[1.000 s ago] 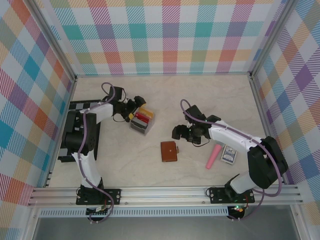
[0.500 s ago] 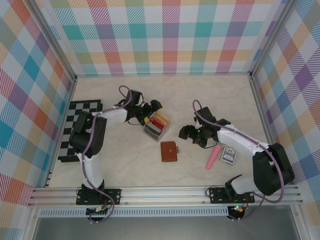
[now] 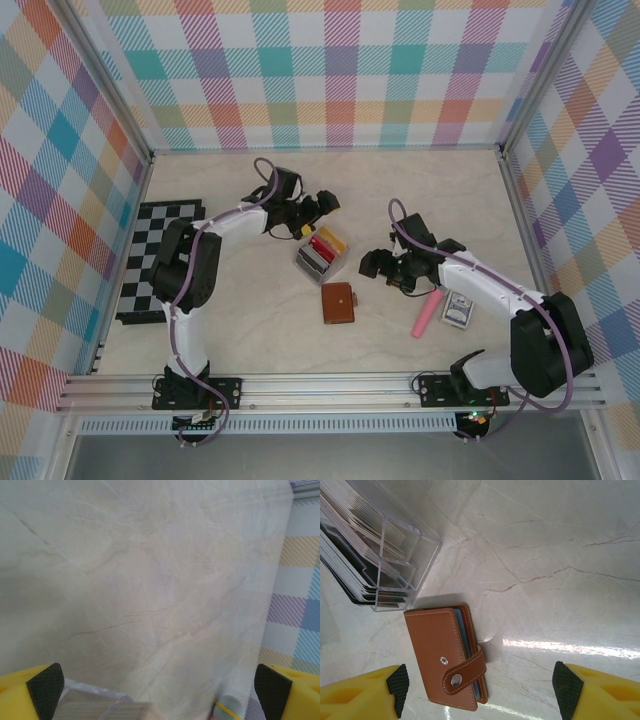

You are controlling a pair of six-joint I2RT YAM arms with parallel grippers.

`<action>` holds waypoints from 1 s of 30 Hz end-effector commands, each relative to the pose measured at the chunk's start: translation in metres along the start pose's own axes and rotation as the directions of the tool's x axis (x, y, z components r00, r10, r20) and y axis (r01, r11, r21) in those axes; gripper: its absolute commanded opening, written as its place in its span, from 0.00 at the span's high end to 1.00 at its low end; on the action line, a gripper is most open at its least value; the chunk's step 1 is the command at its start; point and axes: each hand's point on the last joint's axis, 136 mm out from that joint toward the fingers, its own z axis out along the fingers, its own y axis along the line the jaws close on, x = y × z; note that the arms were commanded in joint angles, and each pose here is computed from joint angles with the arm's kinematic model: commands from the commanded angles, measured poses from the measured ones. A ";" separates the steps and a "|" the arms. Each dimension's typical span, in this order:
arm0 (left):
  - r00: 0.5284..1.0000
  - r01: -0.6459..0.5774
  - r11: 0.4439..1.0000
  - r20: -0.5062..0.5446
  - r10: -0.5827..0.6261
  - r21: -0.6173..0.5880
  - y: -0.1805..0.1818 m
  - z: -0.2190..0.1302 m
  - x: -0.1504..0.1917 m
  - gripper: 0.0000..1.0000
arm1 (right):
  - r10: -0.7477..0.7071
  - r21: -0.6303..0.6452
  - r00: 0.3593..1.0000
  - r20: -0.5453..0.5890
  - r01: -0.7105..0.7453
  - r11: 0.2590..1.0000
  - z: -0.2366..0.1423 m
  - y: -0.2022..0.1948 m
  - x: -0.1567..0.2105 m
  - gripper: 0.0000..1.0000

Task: Put the credit cards into the card holder
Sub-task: Move the storage box to the center of the table, then rotate the storage box at the center of the table.

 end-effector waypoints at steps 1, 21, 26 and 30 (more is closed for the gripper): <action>0.988 -0.076 0.989 0.122 0.091 -0.126 -0.009 -0.054 -0.008 0.00 | -0.038 -0.002 0.999 0.017 0.038 0.999 -0.005 0.005 -0.009 0.22; 0.974 0.150 0.989 0.172 -0.149 0.005 0.052 -0.081 0.079 0.00 | -0.086 -0.046 0.996 -0.006 0.086 0.995 0.006 0.025 -0.021 0.20; 0.971 0.168 0.986 0.168 -0.169 0.024 0.052 -0.068 0.081 0.00 | -0.082 -0.040 0.997 -0.009 0.082 0.996 0.006 0.023 -0.020 0.20; 0.975 0.168 0.985 0.140 -0.173 0.042 0.046 -0.055 0.080 0.00 | -0.083 -0.027 0.997 -0.006 0.082 0.996 0.006 0.020 -0.020 0.19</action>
